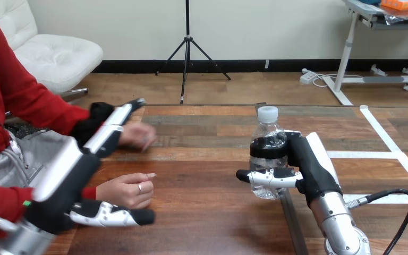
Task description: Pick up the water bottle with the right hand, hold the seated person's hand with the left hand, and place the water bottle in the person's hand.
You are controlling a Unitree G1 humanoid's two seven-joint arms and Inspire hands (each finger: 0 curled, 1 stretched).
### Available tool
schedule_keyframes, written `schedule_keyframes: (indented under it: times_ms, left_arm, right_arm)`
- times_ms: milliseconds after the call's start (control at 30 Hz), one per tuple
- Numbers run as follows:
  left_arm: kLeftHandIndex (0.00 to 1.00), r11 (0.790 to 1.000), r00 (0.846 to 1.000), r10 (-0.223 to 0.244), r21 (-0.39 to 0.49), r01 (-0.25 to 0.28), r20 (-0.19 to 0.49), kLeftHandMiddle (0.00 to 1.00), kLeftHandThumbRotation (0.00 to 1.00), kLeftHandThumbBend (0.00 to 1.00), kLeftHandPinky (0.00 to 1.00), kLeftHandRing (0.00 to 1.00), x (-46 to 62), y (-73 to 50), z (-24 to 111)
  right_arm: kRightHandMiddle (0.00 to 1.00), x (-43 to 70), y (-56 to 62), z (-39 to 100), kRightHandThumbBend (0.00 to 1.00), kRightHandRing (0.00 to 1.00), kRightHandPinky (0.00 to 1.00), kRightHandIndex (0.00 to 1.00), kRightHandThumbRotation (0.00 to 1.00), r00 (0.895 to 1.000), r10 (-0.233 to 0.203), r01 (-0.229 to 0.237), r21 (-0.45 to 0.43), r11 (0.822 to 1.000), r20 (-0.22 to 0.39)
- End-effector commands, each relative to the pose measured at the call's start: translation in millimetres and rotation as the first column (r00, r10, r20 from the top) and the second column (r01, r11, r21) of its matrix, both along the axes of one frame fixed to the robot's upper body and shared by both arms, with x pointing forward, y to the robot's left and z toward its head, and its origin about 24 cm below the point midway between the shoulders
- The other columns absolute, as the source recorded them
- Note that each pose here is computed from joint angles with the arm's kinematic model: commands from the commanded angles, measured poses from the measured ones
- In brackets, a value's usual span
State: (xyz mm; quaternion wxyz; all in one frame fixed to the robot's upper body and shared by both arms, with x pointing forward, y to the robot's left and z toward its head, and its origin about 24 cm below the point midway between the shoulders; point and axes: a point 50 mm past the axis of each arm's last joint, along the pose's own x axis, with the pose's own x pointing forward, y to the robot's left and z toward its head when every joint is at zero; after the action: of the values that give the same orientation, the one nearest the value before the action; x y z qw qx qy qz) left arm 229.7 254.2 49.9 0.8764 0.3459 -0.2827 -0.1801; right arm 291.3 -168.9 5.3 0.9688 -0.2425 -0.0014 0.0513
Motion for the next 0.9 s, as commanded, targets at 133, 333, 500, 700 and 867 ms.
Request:
schedule_keyframes:
  times_ms: [133, 333, 500, 700, 867]
  left_arm:
    - [1.00, 0.990, 0.997, 0.066, 0.124, -0.069, 0.031, 1.00, 0.57, 1.00, 0.99, 1.00, 15.5, 11.6, 17.0]
    - [1.00, 0.972, 0.994, 0.112, 0.208, -0.109, -0.003, 1.00, 0.58, 1.00, 0.99, 1.00, 21.0, 17.0, 14.2]
    - [1.00, 0.952, 0.990, 0.137, 0.278, -0.126, -0.023, 0.99, 0.57, 1.00, 0.99, 1.00, 26.3, 20.4, 11.4]
    - [0.99, 0.930, 0.987, 0.156, 0.342, -0.137, -0.030, 0.98, 0.57, 1.00, 0.97, 1.00, 30.8, 23.1, 9.1]
    - [0.99, 0.895, 0.985, 0.173, 0.423, -0.145, -0.029, 0.97, 0.60, 1.00, 0.96, 0.99, 36.0, 25.9, 8.0]
  right_arm:
    - [0.43, 19.8, 2.8, 38.0, 0.89, 0.30, 0.23, 0.47, 0.00, 0.990, 0.022, -0.025, 0.018, 1.000, 0.142]
    - [0.43, 20.0, 1.6, 40.0, 0.89, 0.30, 0.23, 0.47, 0.00, 0.988, 0.026, -0.028, 0.013, 1.000, 0.150]
    - [0.43, 20.6, 0.1, 41.6, 0.89, 0.30, 0.23, 0.47, 0.00, 0.988, 0.025, -0.027, 0.010, 1.000, 0.154]
    - [0.43, 20.6, -1.5, 43.1, 0.89, 0.30, 0.23, 0.47, 0.00, 0.987, 0.023, -0.026, 0.012, 1.000, 0.160]
    - [0.43, 20.6, -3.2, 45.2, 0.88, 0.30, 0.22, 0.48, 0.00, 0.986, 0.023, -0.028, 0.024, 0.999, 0.162]
